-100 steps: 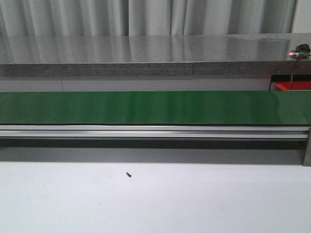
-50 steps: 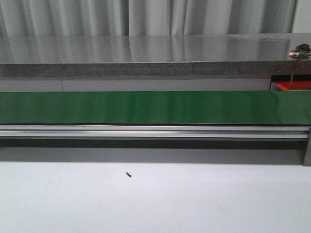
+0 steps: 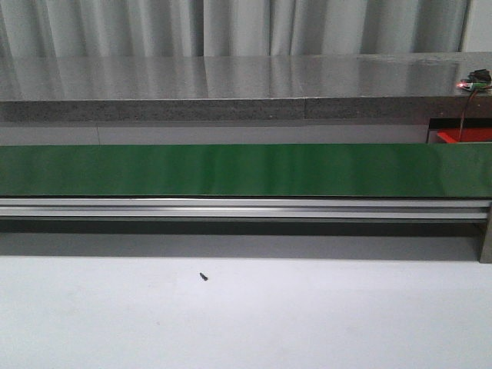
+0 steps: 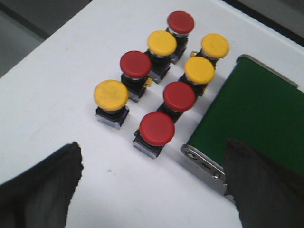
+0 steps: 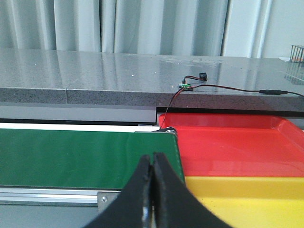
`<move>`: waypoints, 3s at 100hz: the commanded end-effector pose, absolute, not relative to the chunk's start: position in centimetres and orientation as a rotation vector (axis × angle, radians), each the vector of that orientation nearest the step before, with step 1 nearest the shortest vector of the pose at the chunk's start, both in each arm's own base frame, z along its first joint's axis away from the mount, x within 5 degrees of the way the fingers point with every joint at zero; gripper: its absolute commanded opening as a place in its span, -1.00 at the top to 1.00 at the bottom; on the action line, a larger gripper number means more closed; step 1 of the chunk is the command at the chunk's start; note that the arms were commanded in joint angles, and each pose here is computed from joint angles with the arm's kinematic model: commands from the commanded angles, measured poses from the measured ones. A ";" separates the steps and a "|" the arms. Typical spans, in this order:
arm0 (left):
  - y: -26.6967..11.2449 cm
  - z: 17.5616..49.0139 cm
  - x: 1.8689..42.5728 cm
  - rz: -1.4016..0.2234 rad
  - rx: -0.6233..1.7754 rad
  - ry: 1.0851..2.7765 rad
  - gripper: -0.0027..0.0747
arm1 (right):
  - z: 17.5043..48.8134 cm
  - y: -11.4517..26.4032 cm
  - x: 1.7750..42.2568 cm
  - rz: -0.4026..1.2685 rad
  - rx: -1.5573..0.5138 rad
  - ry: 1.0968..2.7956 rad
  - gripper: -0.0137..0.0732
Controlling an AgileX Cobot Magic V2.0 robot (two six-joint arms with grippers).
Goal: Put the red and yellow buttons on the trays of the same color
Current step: 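Move the left gripper over the cluster of red and yellow buttons, then grasp a yellow button with the left gripper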
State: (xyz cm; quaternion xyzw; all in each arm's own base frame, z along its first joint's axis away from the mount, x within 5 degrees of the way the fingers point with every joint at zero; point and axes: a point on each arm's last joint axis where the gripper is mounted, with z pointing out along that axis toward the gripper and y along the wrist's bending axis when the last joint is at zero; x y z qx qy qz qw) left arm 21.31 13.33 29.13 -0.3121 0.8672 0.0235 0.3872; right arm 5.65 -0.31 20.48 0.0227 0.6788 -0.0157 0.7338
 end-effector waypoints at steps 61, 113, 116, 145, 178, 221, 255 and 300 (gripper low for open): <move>23.1 26.4 29.0 -0.101 -1.046 2.345 -0.58 | 21.9 -0.3 5.3 -0.036 0.040 1.375 0.84; 24.4 22.7 30.6 -0.158 -1.092 2.441 -0.58 | 21.9 -0.3 5.3 -0.036 0.040 1.375 0.84; 24.4 22.6 30.6 -0.159 -1.094 2.443 -0.58 | 21.9 -0.3 5.3 -0.036 0.040 1.375 0.84; 24.8 21.8 30.9 -0.143 -1.099 2.432 -0.39 | 21.9 -0.3 5.3 -0.036 0.040 1.375 0.84; 25.0 21.9 31.0 -0.127 -1.085 2.420 0.40 | 21.9 -0.3 5.3 -0.036 0.040 1.375 0.84; 24.0 27.5 29.4 -0.073 -1.007 2.381 0.45 | 21.9 -0.3 5.3 -0.036 0.040 1.375 0.84; 20.1 33.5 30.0 -0.057 -0.795 2.436 0.45 | 21.9 -0.3 5.3 -0.036 0.040 1.375 0.84; 11.0 32.6 35.3 -0.094 -0.401 2.586 0.45 | 21.9 -0.3 5.3 -0.036 0.040 1.375 0.84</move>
